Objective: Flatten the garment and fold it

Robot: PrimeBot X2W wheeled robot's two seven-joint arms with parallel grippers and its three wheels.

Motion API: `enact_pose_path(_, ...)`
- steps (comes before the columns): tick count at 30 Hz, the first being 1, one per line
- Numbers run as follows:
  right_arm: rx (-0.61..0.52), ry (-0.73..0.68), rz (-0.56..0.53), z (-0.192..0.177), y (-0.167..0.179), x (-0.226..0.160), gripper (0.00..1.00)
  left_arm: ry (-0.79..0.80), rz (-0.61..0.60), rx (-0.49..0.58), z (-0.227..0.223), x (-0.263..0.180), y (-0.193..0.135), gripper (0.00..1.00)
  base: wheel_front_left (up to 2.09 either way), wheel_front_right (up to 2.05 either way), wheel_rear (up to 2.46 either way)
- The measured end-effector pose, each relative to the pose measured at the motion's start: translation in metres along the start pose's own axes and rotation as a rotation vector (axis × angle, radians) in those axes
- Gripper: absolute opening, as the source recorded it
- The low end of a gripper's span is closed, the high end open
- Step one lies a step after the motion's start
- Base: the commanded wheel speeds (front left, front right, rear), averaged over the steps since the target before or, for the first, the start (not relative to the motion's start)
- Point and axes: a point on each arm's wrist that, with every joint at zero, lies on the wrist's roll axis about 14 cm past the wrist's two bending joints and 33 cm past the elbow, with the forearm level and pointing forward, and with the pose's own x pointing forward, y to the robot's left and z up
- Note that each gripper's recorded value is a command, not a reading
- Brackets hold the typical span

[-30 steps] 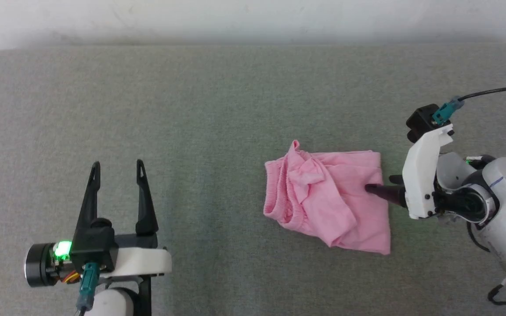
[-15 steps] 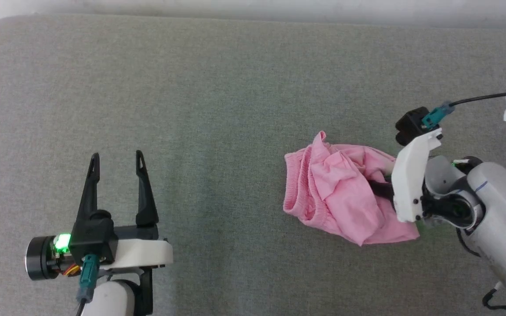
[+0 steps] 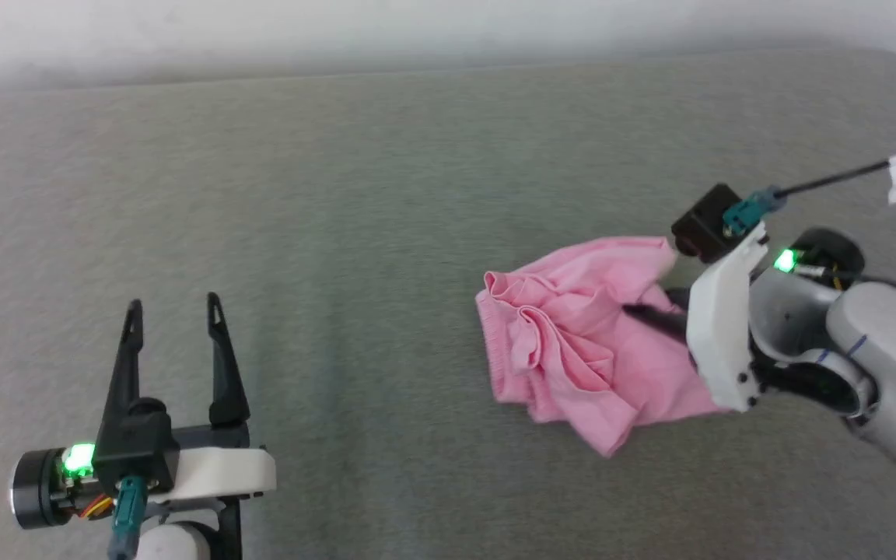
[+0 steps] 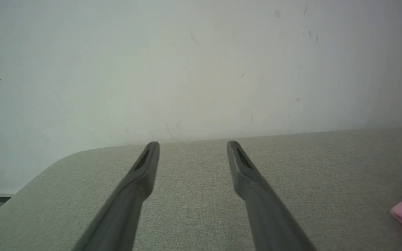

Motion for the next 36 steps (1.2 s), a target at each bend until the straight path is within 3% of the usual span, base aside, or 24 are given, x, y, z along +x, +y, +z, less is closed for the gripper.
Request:
enact_pose_path(5,-0.038,-0.009,-0.119,-0.003,-0.033,-0.04,0.0,-0.023,-0.077,-0.012,0.001,0.014,-0.028,1.0,0.0,0.0,0.0)
enact_pose_path(12,0.032,0.091,-0.394,-0.049,-0.114,-0.11,0.0,-0.072,-0.209,-0.04,0.003,0.041,-0.078,1.0,0.0,0.0,0.0)
enact_pose_path(19,0.098,0.166,-0.621,-0.077,-0.19,-0.146,0.0,-0.097,-0.277,-0.058,-0.007,0.063,-0.107,1.0,0.0,0.0,0.0)
enact_pose_path(27,0.137,0.326,-0.803,-0.115,-0.258,-0.158,0.0,-0.091,-0.296,-0.073,-0.031,0.081,-0.118,1.0,0.0,0.0,0.0)
enact_pose_path(34,0.225,0.381,-0.783,-0.146,-0.266,-0.116,0.0,-0.052,-0.274,-0.062,-0.056,0.086,-0.114,1.0,0.0,0.0,0.0)
enact_pose_path(35,0.237,0.377,-0.784,-0.148,-0.267,-0.113,0.75,-0.047,-0.269,-0.059,-0.057,0.085,-0.113,1.0,0.0,0.0,0.0)
enact_pose_path(36,0.244,0.372,-0.792,-0.149,-0.268,-0.113,1.0,-0.044,-0.265,-0.058,-0.058,0.085,-0.111,1.0,0.0,0.0,0.0)
